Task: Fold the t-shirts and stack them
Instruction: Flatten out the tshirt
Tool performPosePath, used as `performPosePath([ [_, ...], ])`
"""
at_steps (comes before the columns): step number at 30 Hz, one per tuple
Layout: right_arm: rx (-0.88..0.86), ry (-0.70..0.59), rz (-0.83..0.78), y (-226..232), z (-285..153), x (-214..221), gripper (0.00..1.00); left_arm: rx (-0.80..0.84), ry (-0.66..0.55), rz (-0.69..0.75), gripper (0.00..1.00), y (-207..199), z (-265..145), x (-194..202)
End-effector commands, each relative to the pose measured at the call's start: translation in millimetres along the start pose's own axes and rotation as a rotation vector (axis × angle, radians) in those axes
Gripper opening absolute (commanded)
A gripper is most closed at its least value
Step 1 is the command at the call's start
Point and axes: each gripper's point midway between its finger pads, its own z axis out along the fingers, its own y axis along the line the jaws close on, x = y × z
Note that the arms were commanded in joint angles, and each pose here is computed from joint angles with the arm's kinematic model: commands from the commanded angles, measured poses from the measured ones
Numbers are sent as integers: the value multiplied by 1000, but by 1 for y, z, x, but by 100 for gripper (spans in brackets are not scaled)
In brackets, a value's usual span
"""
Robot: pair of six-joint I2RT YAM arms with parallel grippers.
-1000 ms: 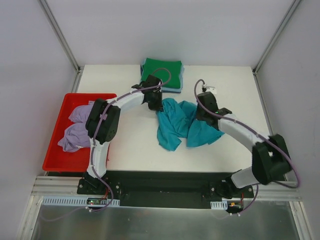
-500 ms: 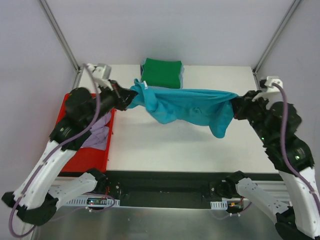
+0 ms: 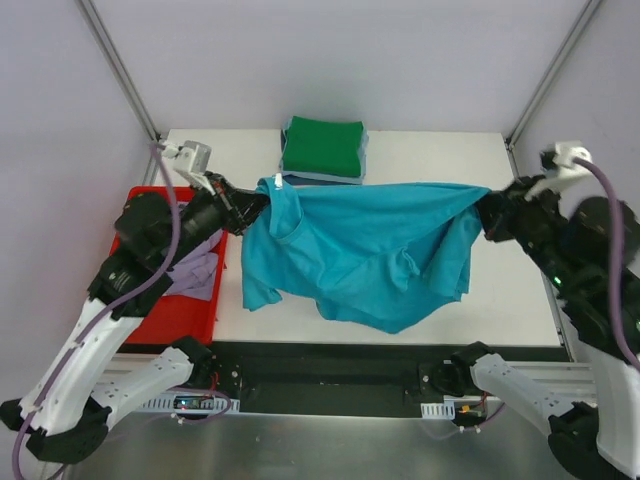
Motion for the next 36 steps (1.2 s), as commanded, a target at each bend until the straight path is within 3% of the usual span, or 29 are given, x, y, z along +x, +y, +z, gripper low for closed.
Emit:
performPosePath([
  [1,407,286,-81,-74,78,66,3,-419,129,-150,0,92,38,64],
  [4,443,495,-103,-107,150,139,4,-675,284,-166,13,158,68,127],
  [5,438,545,-109,-118,174,165,9,-733,352,-168,27,179,79,147],
  [6,453,556,-82,-130,195,181,13,-764,416,-186,50,194,88,161],
  [7,454,579,-56,-138,218,196,13,-790,490,-217,65,207,99,177],
  [8,447,603,-40,-147,239,208,21,-796,562,-259,73,214,105,188],
  [9,457,631,-29,-156,251,216,41,-780,615,-289,77,218,115,197],
  [10,471,686,-38,-161,259,226,55,-768,645,-313,82,219,119,202],
  [12,504,766,-49,-168,261,233,74,-755,663,-316,91,217,118,208],
  [13,530,779,-53,-171,258,235,90,-768,657,-304,99,218,114,208],
  [14,551,776,-58,-173,253,235,96,-782,650,-292,99,219,107,207],
  [20,573,780,132,-140,183,266,96,-795,642,-284,99,211,65,213],
  [23,467,832,251,-93,140,310,96,-827,610,-314,99,210,42,221],
  [29,227,912,437,-11,87,387,96,-803,608,-330,99,209,33,233],
  [36,312,943,439,-31,91,413,96,-832,752,-432,99,218,38,285],
])
